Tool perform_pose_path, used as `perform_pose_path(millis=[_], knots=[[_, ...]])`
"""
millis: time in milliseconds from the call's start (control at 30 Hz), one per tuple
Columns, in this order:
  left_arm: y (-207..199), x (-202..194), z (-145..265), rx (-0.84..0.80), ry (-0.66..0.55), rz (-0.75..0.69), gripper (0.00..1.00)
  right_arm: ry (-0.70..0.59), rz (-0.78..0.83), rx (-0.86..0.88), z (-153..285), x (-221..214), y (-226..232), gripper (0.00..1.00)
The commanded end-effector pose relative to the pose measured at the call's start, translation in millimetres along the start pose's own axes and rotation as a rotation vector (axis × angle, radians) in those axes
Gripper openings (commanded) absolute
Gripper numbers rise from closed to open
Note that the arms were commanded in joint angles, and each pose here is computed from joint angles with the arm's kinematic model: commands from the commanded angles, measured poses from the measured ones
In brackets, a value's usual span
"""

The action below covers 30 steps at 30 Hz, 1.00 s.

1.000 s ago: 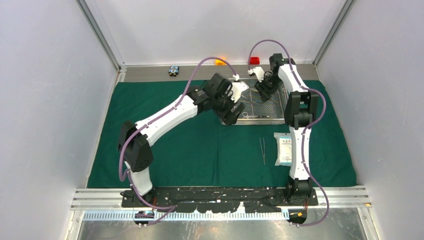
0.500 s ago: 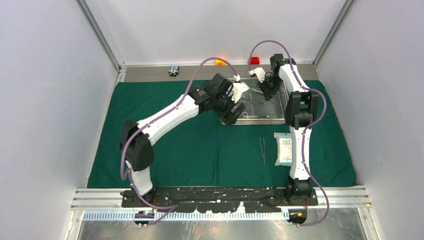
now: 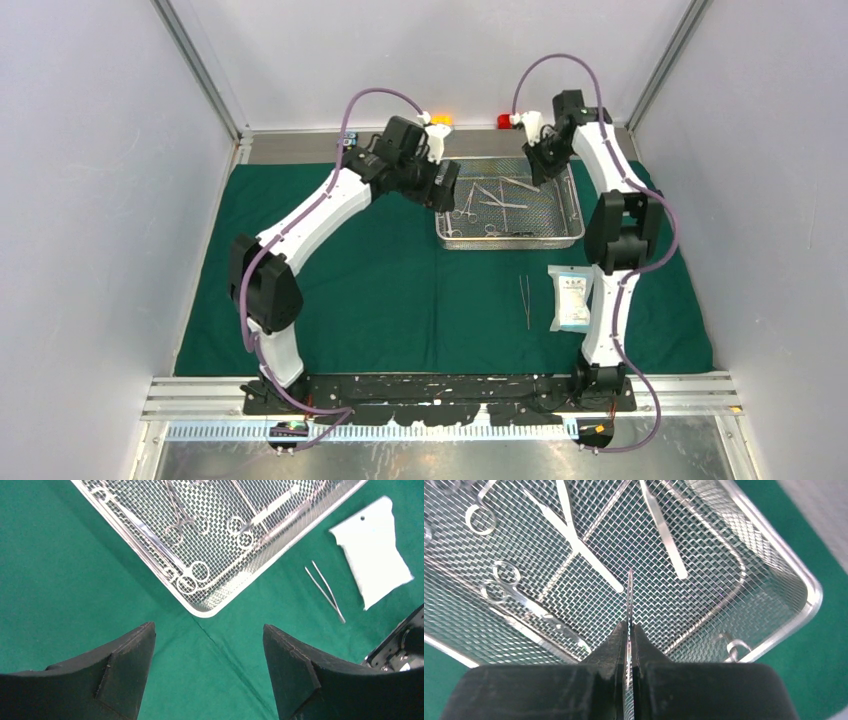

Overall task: Open and lay out the surgical kit
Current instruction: Pick up the medical item from the container, then place the medical item in the surgical kit.

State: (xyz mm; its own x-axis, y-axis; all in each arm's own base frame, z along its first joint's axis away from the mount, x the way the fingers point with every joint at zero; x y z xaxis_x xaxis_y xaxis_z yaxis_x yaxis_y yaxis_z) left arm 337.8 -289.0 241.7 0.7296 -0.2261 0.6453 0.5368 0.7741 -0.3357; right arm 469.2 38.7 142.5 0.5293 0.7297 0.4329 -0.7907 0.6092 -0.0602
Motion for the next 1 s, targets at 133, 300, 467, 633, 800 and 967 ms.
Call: perform_pose_path(millis=[133, 300, 467, 633, 800, 967], knots=[[18, 33, 12, 0.074, -0.146, 0.136, 0.80, -0.157, -0.297, -0.233, 77, 32, 44, 0.00], [44, 47, 23, 0.147, -0.203, 0.202, 0.80, -0.207, -0.530, -0.280, 80, 15, 101, 0.00], [57, 54, 27, 0.192, -0.218, 0.203, 0.81, -0.198, -0.593, -0.229, 72, 7, 153, 0.01], [69, 52, 27, 0.252, -0.221, 0.181, 0.81, -0.189, -0.689, -0.159, 56, -10, 185, 0.00], [82, 39, 26, 0.313, -0.230, 0.136, 0.81, -0.158, -0.765, -0.133, 39, -29, 207, 0.00], [91, 21, 27, 0.351, -0.227, 0.107, 0.83, -0.148, -0.775, -0.086, 21, -38, 228, 0.00]])
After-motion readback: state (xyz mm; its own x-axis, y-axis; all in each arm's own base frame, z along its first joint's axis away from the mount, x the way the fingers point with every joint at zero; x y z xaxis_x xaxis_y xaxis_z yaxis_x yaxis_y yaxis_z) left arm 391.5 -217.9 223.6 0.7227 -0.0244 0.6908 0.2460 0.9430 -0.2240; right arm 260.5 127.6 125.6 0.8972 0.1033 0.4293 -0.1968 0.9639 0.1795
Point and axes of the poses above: each gripper's point midway between its finger pads, its own z axis back along the fingers, its own y axis along the line the jaws close on, x = y × z, the point moved 5 cm from there along z, back along the fingers, and after that the axes turned 10 degrees about z, right-handed, at the moved point
